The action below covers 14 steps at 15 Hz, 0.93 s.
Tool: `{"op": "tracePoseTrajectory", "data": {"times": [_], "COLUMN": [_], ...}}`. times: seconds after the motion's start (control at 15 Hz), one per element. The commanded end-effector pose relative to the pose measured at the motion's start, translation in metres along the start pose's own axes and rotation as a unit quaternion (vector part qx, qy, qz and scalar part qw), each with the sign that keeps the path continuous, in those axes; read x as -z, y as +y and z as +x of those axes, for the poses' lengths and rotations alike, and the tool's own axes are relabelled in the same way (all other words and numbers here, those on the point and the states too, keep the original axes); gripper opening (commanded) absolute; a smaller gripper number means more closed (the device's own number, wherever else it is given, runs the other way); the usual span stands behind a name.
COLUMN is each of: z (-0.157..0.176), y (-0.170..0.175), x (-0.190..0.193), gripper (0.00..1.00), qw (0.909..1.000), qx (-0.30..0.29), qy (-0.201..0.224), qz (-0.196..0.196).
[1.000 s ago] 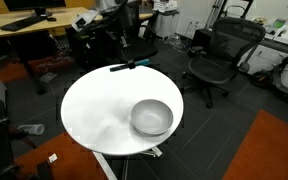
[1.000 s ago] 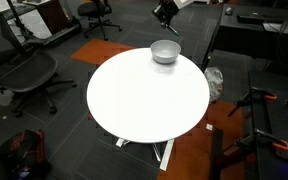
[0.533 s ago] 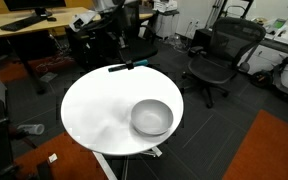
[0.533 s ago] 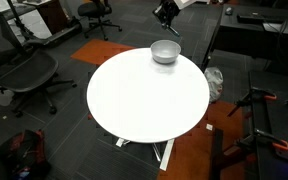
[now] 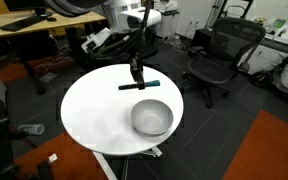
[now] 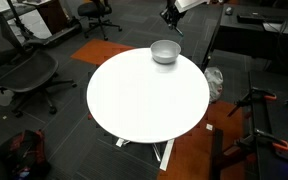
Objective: Place the green marker inside the grey bowl on the table
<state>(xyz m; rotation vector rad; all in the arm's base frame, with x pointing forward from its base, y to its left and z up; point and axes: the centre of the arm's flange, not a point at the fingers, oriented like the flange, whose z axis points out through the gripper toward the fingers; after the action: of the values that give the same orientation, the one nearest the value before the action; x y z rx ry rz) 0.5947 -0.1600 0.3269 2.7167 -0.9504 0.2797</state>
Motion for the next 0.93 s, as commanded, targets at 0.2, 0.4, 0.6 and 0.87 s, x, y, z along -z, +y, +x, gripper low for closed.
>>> {"op": "tracePoseTrajectory", "data": {"times": [0.2,0.4,0.6,0.87], "z": [0.023,0.023,0.025,0.032], "y": [-0.006,-0.008,-0.007,-0.002], "x": [-0.050,-0.070,-0.084,-0.095], "gripper": [0.05,0.05,0.05,0.05], "qw": [0.9985,0.9978,0.9974,0.9969], "qx": [-0.029,-0.041,-0.052,-0.067], "qy": [0.022,0.021,0.016,0.013], "qz": [0.042,0.047,0.046,0.040]}}
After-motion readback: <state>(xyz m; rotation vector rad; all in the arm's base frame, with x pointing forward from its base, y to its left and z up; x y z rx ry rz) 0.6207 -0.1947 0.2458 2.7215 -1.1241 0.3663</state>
